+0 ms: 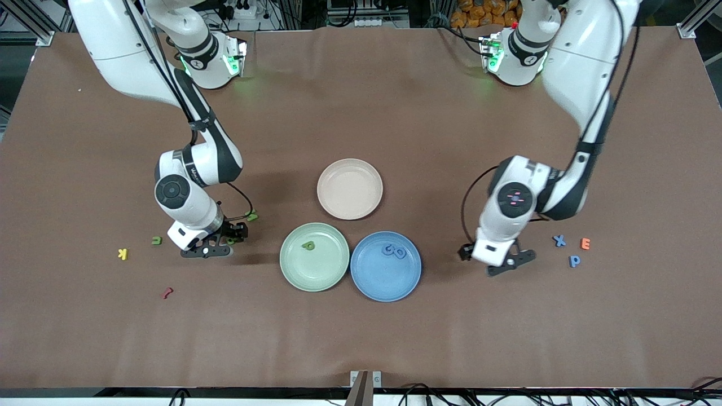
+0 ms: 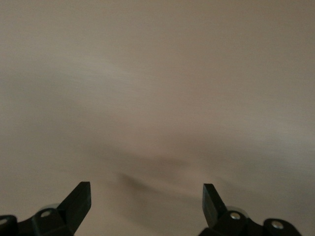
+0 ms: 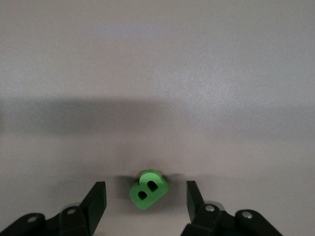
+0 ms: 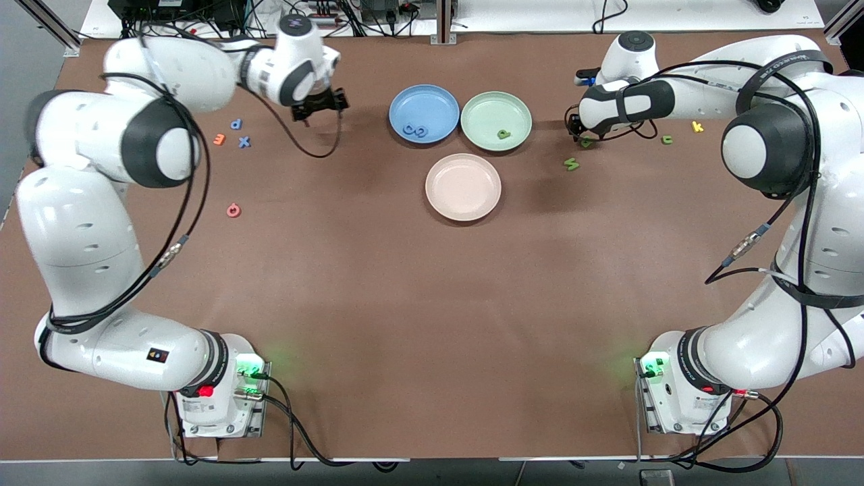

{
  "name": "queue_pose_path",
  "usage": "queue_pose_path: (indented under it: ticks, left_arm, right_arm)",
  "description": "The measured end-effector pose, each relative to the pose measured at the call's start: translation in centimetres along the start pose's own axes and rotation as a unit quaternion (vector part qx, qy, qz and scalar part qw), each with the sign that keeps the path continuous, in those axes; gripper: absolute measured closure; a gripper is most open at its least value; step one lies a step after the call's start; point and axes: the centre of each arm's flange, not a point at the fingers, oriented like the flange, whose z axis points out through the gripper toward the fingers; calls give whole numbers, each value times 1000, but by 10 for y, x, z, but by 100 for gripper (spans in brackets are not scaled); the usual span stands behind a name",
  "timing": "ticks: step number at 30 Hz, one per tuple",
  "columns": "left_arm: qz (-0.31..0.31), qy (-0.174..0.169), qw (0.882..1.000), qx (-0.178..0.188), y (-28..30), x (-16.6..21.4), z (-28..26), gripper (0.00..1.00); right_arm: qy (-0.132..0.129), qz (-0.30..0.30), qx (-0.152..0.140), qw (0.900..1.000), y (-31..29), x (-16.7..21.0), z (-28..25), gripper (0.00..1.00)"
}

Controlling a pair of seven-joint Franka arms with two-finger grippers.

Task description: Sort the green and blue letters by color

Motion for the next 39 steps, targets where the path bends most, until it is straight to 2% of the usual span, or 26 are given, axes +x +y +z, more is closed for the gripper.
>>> queue_pose_path:
  ticks: [6,11,14,17,21,22,30,39]
  left_arm:
    - [33,-25,999,19,-73,13,13,0]
    - [74,-33,997,19,-126,25,23,0]
    - [99,-30,995,13,-161,32,27,0]
    - [113,-31,993,6,-189,36,28,0]
    - [112,-34,993,-10,-219,41,26,0]
    - [108,-34,993,-14,-224,42,25,0]
    - [79,-25,995,-52,-249,49,22,0]
    - [54,-20,996,-69,-231,46,33,0]
  right_arm:
    - [3,0,1,1000,0,-2,8,27]
    - [7,-1,2,1000,-1,-3,13,29]
    - [9,-2,3,1000,-3,-2,12,41]
    - [10,-2,3,1000,-3,-2,11,42]
    - [13,-2,4,1000,-3,-1,8,61]
    - [13,-2,4,1000,-2,-1,8,64]
    - [12,-2,4,1000,-2,-1,8,64]
    - [12,-3,5,1000,-5,2,4,64]
